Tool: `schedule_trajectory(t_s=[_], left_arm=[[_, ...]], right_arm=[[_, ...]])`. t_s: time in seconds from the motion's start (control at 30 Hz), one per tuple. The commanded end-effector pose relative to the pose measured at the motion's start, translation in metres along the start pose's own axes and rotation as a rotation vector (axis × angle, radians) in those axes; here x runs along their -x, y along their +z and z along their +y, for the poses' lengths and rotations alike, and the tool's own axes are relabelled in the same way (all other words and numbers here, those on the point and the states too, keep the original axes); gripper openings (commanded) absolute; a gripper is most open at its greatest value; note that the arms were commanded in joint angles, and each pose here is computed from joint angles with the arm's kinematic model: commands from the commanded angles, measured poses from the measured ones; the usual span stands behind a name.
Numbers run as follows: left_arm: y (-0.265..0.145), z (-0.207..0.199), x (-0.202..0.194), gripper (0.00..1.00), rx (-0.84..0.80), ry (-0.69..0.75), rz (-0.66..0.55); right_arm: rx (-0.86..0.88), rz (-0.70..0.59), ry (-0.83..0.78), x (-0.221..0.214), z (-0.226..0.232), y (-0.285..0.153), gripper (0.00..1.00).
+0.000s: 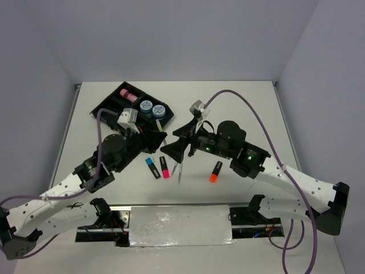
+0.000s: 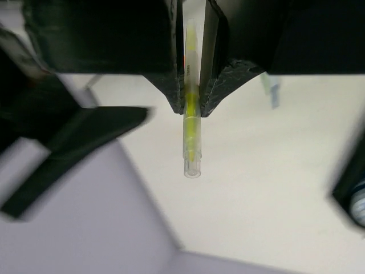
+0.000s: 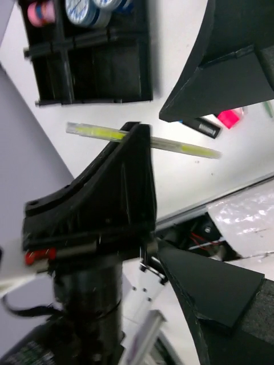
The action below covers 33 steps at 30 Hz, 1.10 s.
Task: Sort the stationery into containers
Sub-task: Place the pen in the storage box.
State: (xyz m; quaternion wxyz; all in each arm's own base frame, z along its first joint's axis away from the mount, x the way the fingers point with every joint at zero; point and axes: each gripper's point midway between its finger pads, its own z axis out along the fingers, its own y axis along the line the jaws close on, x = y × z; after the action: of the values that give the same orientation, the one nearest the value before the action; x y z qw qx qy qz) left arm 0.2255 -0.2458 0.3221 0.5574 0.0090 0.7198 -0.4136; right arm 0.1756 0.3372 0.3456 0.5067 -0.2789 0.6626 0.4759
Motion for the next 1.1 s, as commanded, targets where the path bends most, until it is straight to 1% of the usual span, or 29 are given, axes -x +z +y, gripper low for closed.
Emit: schedule_trajectory(t_s=[0.0,0.03,0.07,0.1,0.13,0.2,0.23,0.27,0.3,0.33,0.4,0.43,0.47,0.5,0.63,0.7,0.8,0.83,0.9,0.97,1.0,1.07], left_arm=[[-0.002,0.069,0.014,0.00,0.402,-0.032,-0.051],[-0.004,0.095,0.019,0.00,0.513,-0.038,-0.058],[-0.003,0.109,0.024,0.00,0.556,-0.048,-0.076],[0.000,0.118,0.027,0.00,0.569,-0.060,-0.082],[0.003,0.143,0.035,0.00,0.629,-0.077,-0.116],[0.013,0.163,0.039,0.00,0.638,-0.085,-0.117],[0.012,0.183,0.047,0.00,0.693,-0.091,-0.144],[0.021,0.199,0.047,0.00,0.732,-0.086,-0.149],[0.026,0.223,0.048,0.00,0.793,-0.102,-0.163],[0.027,0.237,0.044,0.00,0.827,-0.105,-0.148],[0.035,0.258,0.048,0.00,0.824,-0.173,-0.183],[0.041,0.270,0.039,0.00,0.829,-0.176,-0.182],[0.047,0.271,0.048,0.00,0.811,-0.178,-0.233],[0.052,0.274,0.049,0.00,0.812,-0.168,-0.244],[0.078,0.289,0.051,0.04,0.821,-0.147,-0.237],[0.088,0.289,0.054,0.05,0.809,-0.136,-0.234],[0.089,0.303,0.040,0.09,0.855,-0.146,-0.208],[0.088,0.308,0.036,0.16,0.872,-0.145,-0.203],[0.082,0.316,0.031,0.23,0.919,-0.161,-0.202],[0.078,0.320,0.024,0.34,0.944,-0.171,-0.185],[0.078,0.322,0.020,0.44,0.948,-0.176,-0.177],[0.078,0.323,0.015,0.51,0.952,-0.186,-0.158]], right_arm=[[-0.147,-0.141,0.034,0.032,-0.030,-0.015,1.00],[-0.195,-0.120,0.070,0.023,-0.043,-0.020,1.00],[-0.246,-0.127,0.085,0.021,-0.061,-0.026,1.00],[-0.284,-0.133,0.095,0.013,-0.071,-0.035,1.00],[-0.305,-0.138,0.102,0.009,-0.077,-0.041,1.00],[-0.347,-0.130,0.109,-0.003,-0.089,-0.056,1.00],[-0.355,-0.126,0.109,-0.007,-0.092,-0.059,1.00],[-0.356,-0.124,0.105,-0.010,-0.092,-0.064,1.00],[-0.370,-0.106,0.105,-0.016,-0.095,-0.066,1.00],[-0.372,-0.102,0.106,-0.017,-0.094,-0.068,1.00],[-0.368,-0.086,0.112,-0.024,-0.094,-0.071,1.00],[-0.362,-0.085,0.117,-0.027,-0.093,-0.071,1.00],[-0.354,-0.077,0.122,-0.032,-0.092,-0.072,1.00],[-0.342,-0.080,0.126,-0.033,-0.091,-0.072,1.00],[-0.270,-0.049,0.165,-0.049,-0.080,-0.068,1.00],[-0.257,-0.031,0.178,-0.058,-0.080,-0.065,1.00],[-0.273,-0.011,0.188,-0.070,-0.086,-0.065,1.00],[-0.279,-0.006,0.189,-0.073,-0.088,-0.064,1.00],[-0.283,0.009,0.192,-0.077,-0.090,-0.062,1.00],[-0.288,0.023,0.196,-0.079,-0.092,-0.058,1.00],[-0.298,0.025,0.198,-0.079,-0.094,-0.057,1.00],[-0.307,0.036,0.201,-0.080,-0.097,-0.053,1.00]])
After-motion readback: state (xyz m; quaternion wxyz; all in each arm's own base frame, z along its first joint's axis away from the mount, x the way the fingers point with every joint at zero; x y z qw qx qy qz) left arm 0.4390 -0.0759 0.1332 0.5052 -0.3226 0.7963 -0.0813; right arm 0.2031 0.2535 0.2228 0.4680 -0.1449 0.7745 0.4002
